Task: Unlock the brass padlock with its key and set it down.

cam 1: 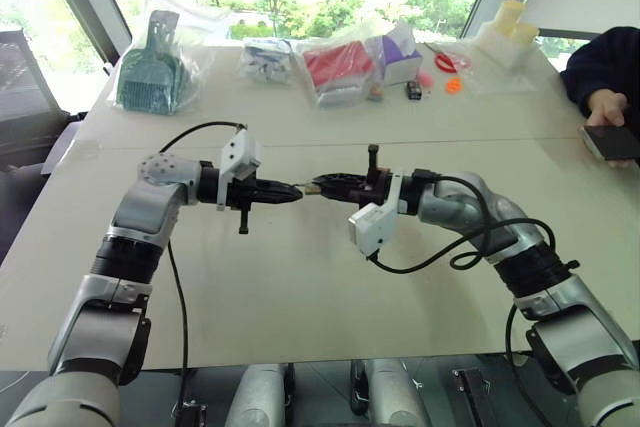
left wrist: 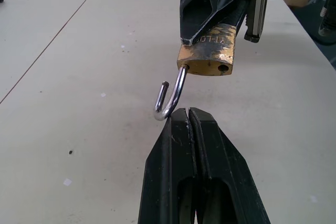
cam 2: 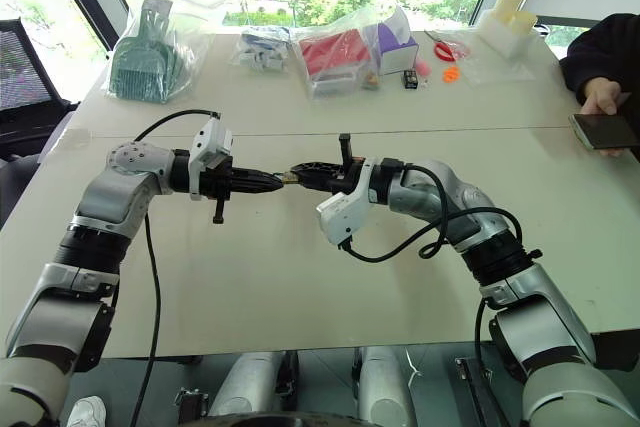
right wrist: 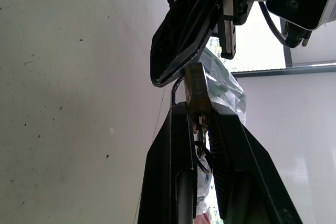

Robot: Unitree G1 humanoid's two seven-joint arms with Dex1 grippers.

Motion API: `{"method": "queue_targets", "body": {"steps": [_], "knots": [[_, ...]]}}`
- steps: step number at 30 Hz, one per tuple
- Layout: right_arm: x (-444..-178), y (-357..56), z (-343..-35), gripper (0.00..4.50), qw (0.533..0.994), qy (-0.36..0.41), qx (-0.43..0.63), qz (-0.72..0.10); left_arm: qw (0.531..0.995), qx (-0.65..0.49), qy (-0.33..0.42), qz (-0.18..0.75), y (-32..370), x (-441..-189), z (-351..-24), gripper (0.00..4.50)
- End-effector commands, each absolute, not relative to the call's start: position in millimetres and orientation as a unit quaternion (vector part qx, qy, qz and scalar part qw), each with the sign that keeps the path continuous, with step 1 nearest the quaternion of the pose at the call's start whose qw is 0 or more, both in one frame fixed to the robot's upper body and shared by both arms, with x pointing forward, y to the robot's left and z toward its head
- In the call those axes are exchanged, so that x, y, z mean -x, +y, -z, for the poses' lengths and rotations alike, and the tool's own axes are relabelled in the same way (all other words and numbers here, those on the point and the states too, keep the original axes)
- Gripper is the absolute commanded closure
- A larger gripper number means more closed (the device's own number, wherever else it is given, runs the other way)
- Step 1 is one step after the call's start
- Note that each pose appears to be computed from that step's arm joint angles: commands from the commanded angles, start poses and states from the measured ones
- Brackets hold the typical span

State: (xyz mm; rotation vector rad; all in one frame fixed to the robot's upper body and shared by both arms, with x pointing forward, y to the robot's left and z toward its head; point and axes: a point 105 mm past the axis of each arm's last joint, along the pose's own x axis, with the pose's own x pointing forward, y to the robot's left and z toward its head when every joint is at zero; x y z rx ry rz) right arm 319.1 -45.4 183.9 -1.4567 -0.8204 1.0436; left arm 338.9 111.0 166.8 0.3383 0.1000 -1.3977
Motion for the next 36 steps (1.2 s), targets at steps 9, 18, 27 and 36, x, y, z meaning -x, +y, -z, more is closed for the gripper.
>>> {"method": "queue_targets", "body": {"steps": [9,18,27,36], "knots": [[-317,-41,-196,4.50,0.558,-0.372,0.607,-0.427,0.776,-0.146,0.016,0.613,118,-344,-179,4.48],[-362,-66,-161,4.50,0.599,-0.290,0.635,-0.392,0.801,-0.141,0.039,0.581,133,-333,-164,4.48],[-380,-64,-133,4.50,0.600,-0.250,0.652,-0.391,0.819,-0.158,0.052,0.549,138,-317,-142,4.48],[-367,-62,-121,1.02,0.577,-0.234,0.652,-0.433,0.812,-0.169,0.058,0.555,139,-308,-138,4.50]]}}
